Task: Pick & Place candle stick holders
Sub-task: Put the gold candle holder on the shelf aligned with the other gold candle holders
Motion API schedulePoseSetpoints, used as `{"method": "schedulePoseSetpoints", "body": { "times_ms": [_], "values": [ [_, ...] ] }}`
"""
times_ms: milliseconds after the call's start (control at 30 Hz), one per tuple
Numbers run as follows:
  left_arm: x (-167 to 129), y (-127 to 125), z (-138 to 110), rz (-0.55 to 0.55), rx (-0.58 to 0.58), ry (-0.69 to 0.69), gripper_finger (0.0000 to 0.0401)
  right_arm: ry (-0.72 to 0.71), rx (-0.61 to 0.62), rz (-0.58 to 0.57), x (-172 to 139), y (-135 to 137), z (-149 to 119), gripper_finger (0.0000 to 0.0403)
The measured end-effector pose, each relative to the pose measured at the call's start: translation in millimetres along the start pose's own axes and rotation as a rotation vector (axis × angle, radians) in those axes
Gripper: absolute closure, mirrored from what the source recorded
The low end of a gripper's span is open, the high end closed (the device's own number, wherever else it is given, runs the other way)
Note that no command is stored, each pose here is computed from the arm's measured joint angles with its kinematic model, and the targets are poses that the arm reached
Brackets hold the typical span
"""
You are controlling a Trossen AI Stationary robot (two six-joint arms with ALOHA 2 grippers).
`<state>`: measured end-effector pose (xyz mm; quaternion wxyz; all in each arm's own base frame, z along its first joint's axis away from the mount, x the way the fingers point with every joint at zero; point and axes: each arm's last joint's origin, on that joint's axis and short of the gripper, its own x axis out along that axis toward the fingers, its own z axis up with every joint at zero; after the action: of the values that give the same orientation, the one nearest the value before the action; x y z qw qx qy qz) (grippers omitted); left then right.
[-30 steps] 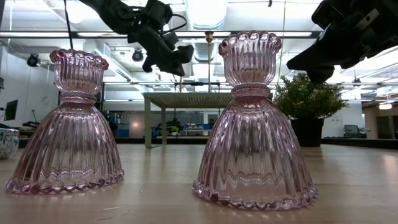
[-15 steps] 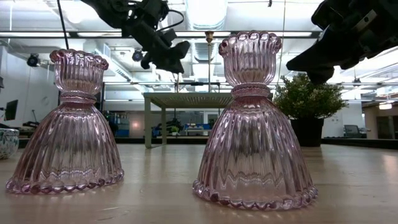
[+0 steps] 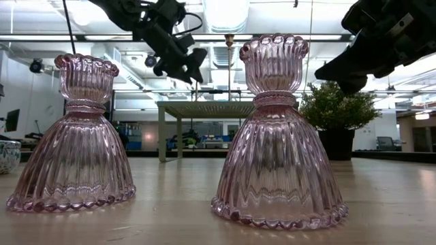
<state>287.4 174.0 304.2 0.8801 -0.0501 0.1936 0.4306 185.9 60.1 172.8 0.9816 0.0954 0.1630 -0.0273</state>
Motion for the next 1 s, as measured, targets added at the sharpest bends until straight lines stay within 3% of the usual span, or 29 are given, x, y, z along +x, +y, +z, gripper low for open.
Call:
{"method": "schedulePoseSetpoints", "body": {
  "times_ms": [167, 600, 1000],
  "values": [
    [0, 0, -3, 0.004, 0.015, 0.033, 0.0166, 0.0, 0.0, 0.0, 0, 0, 0, 0.0394],
    [-6, -1, -25, 0.001, 0.128, 0.251, 0.0167, 0.0, 0.0, -0.001, 0, 0, 0, 0.0394],
    [-7, -14, -37, -0.158, 0.136, 0.283, 0.0183, 0.0, 0.0, -0.001, 0, 0, 0, 0.0394]
  ]
}}
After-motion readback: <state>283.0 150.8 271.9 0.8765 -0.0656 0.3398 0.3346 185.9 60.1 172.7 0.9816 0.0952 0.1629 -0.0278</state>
